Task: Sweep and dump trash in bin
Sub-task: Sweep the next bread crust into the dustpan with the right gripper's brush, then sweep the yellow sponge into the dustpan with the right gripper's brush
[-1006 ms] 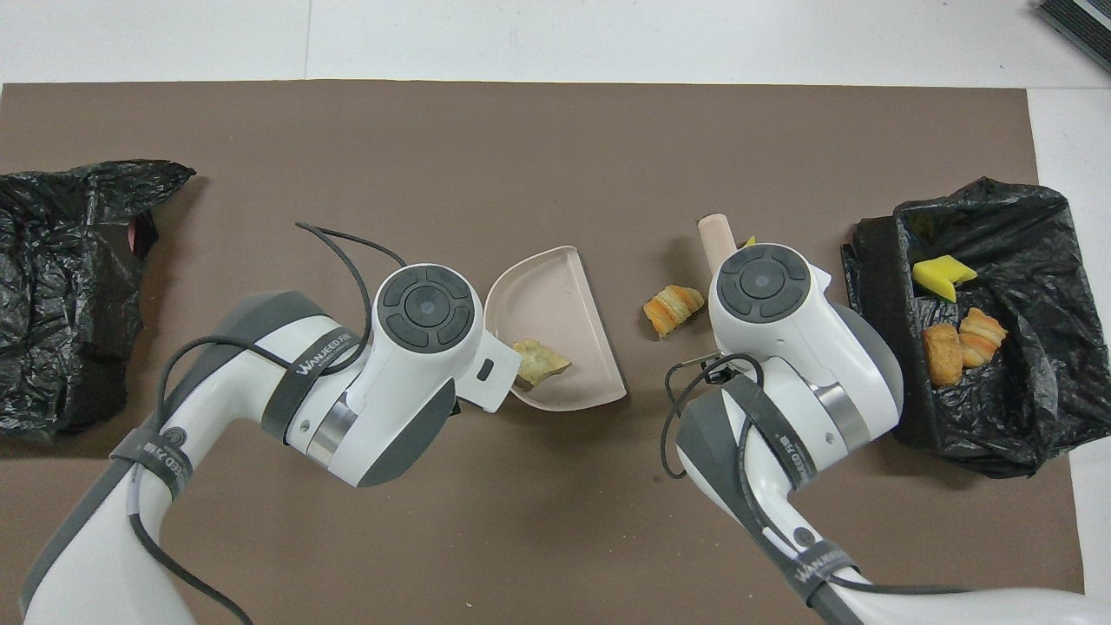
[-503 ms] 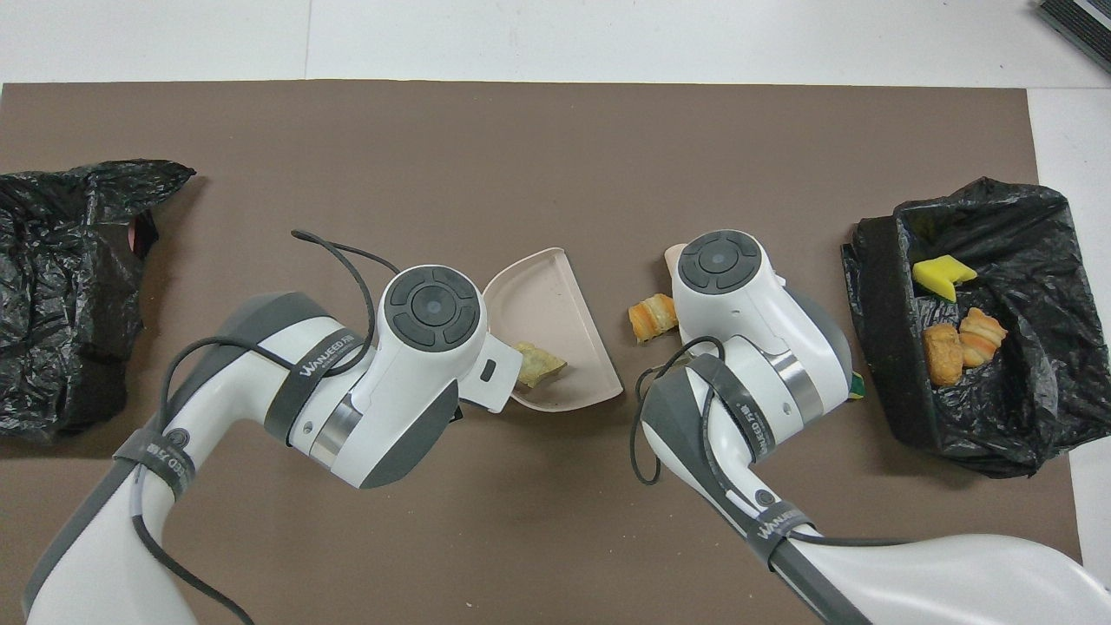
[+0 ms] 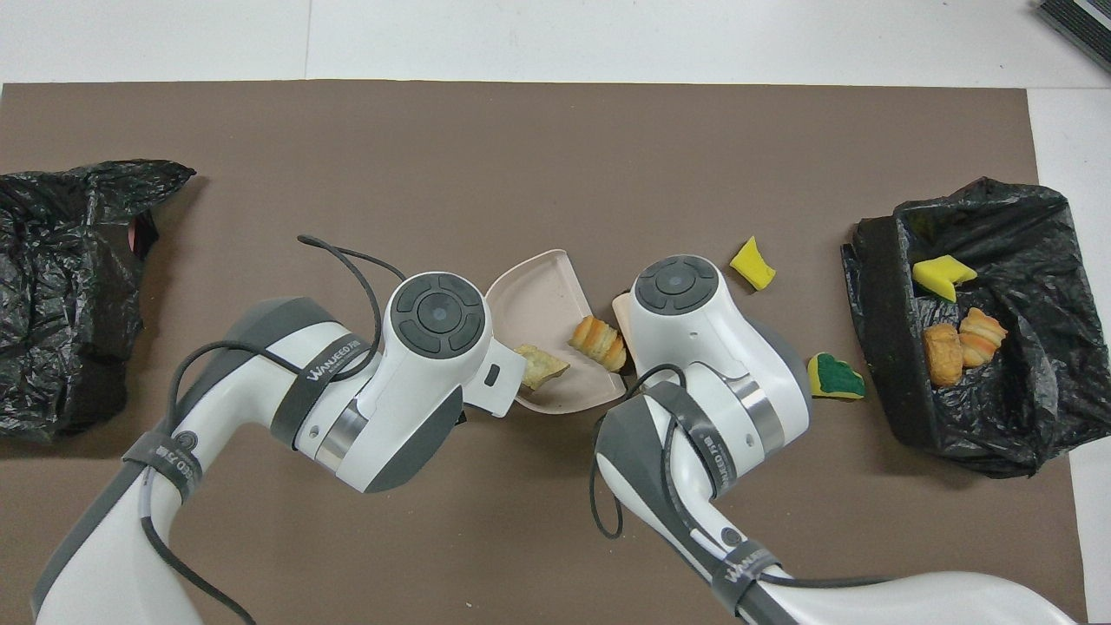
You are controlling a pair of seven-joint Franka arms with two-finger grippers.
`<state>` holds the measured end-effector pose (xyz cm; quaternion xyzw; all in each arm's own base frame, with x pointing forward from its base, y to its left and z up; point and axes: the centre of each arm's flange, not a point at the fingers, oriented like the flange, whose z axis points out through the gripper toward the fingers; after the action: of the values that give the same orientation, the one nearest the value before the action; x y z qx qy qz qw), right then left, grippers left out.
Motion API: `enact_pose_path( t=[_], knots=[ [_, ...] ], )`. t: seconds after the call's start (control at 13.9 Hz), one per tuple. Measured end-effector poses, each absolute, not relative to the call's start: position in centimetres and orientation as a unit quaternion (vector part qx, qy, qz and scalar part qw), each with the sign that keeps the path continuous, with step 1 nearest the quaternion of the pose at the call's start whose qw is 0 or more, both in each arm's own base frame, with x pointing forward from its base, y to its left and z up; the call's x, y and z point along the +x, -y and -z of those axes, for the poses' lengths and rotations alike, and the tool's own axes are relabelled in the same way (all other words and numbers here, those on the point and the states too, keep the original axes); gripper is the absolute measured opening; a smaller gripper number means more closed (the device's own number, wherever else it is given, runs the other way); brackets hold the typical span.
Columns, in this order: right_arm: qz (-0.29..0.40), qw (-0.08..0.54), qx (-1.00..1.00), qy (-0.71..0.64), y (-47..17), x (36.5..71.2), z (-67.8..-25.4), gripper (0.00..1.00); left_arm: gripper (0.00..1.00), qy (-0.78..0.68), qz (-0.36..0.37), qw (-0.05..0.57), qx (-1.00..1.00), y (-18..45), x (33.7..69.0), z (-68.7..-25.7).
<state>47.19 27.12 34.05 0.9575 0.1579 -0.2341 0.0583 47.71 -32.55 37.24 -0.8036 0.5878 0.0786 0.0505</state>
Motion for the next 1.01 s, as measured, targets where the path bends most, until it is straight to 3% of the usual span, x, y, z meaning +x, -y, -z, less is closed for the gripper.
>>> enact_pose_path(
  t=[0.36, 0.72, 1.01],
  knots=[
    [0.234, 0.024, 0.961, -0.147, -28.3, 46.3, -36.2, 0.26, 0.32, -0.592, -0.057, 0.049, -0.803, 32.9, 47.9, -37.0],
    [0.244, 0.016, 0.968, -0.055, -17.6, 49.2, -39.9, 0.26, 0.32, -0.607, -0.043, 0.047, -0.792, 33.1, 48.3, -36.9],
    [0.199, 0.089, 0.976, -0.030, -13.7, 51.1, -39.7, 0.26, 0.32, -0.614, -0.038, 0.046, -0.787, 33.4, 48.3, -37.0]
  ],
)
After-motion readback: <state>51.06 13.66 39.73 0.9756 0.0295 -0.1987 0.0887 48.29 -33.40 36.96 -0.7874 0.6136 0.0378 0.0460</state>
